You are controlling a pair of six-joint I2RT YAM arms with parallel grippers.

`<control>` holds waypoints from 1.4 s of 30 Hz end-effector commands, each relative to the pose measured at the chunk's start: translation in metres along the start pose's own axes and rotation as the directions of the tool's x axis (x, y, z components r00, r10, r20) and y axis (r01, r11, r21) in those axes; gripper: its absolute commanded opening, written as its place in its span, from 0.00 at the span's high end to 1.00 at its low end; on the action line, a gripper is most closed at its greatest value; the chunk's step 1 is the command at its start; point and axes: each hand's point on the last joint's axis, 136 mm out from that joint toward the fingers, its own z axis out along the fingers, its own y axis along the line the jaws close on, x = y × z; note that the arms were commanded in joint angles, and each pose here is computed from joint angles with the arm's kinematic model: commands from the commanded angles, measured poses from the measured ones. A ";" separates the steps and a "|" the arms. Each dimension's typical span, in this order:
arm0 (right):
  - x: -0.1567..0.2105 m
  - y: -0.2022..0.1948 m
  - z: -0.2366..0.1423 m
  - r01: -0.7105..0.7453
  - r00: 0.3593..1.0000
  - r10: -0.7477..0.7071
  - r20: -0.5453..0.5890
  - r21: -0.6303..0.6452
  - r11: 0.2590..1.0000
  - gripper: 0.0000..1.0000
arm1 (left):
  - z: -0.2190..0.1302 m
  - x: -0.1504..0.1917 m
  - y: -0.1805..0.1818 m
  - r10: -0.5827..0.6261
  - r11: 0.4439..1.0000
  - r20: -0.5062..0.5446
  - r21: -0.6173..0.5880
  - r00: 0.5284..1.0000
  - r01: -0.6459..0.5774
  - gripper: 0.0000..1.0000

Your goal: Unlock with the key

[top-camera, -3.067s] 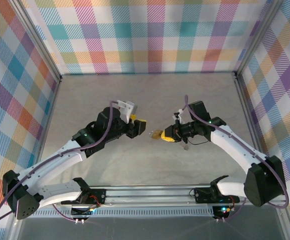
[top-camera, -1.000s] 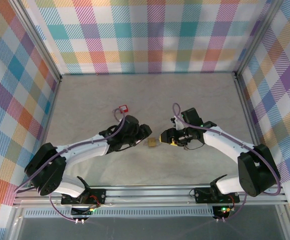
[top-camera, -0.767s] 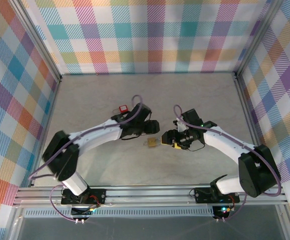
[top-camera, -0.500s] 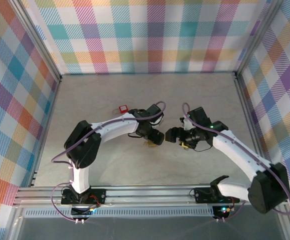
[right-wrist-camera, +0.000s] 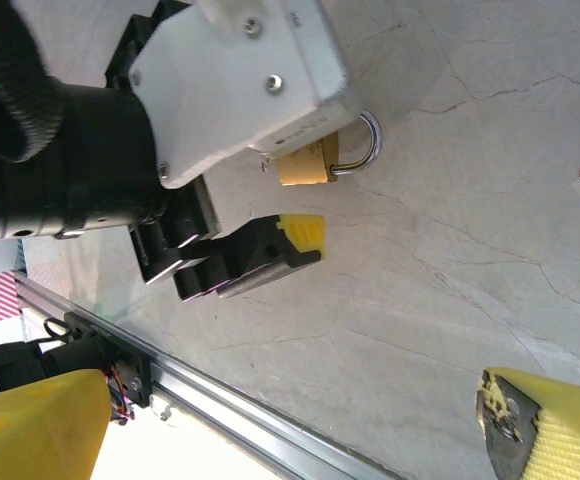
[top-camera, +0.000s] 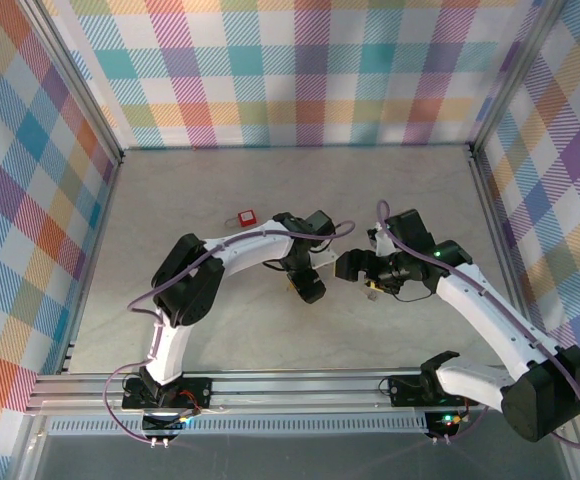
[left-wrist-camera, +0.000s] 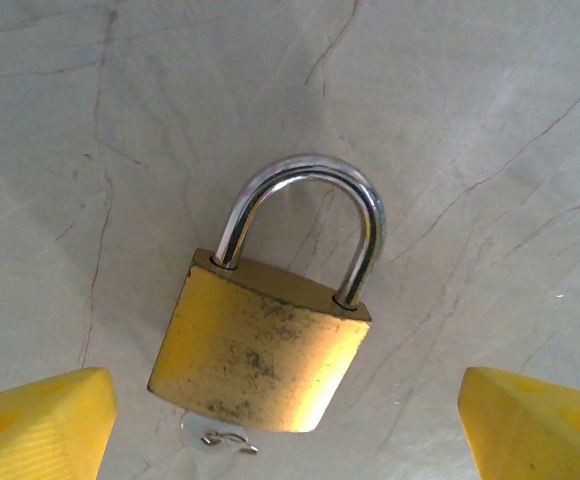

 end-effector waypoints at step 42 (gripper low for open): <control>-0.009 0.059 -0.006 0.241 0.950 -0.143 0.277 -0.363 0.900 0.13 | -0.161 -0.061 0.039 -0.923 0.381 0.297 0.790 0.243 0.481 0.97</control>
